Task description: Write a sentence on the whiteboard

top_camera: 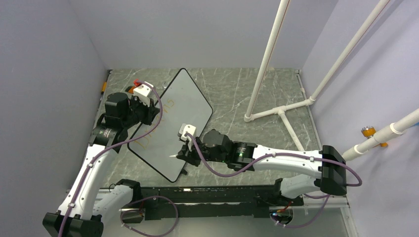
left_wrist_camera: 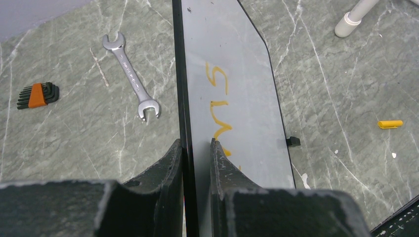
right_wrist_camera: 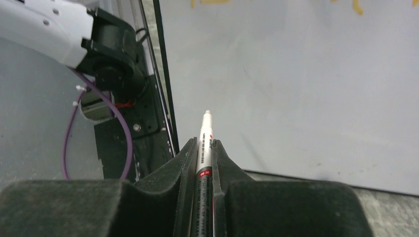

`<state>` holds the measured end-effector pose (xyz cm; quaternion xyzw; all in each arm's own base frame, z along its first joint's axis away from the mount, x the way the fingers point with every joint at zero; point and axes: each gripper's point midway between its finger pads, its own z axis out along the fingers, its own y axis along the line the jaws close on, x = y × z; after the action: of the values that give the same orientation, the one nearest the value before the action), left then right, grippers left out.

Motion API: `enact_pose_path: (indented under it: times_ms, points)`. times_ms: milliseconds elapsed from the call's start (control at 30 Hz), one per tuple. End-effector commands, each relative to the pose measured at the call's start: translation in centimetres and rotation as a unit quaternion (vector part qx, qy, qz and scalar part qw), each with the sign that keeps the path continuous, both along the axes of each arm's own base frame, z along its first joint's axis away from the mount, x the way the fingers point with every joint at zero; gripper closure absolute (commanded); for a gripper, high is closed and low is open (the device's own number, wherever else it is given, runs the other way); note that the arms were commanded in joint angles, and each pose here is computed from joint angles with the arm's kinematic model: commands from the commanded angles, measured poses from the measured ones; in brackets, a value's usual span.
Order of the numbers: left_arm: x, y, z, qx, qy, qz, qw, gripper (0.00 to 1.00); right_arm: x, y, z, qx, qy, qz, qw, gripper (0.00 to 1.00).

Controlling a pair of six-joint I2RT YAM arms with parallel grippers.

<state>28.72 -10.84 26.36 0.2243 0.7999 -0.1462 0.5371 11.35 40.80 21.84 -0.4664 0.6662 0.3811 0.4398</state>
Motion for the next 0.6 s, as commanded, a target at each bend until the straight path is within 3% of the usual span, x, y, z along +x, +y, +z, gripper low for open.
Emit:
enact_pose_path:
  times_ms: [0,567]
  points:
    - [-2.7,-0.1,-4.9,0.046,0.081,-0.037,0.995,1.0,1.1,2.9,5.5,0.076,-0.036,-0.014,0.996,1.0]
    - [-2.7,-0.1,-4.7,0.046,0.078,-0.037,0.995,1.0,1.4,7.2,6.2,0.091,-0.037,0.002,0.995,1.0]
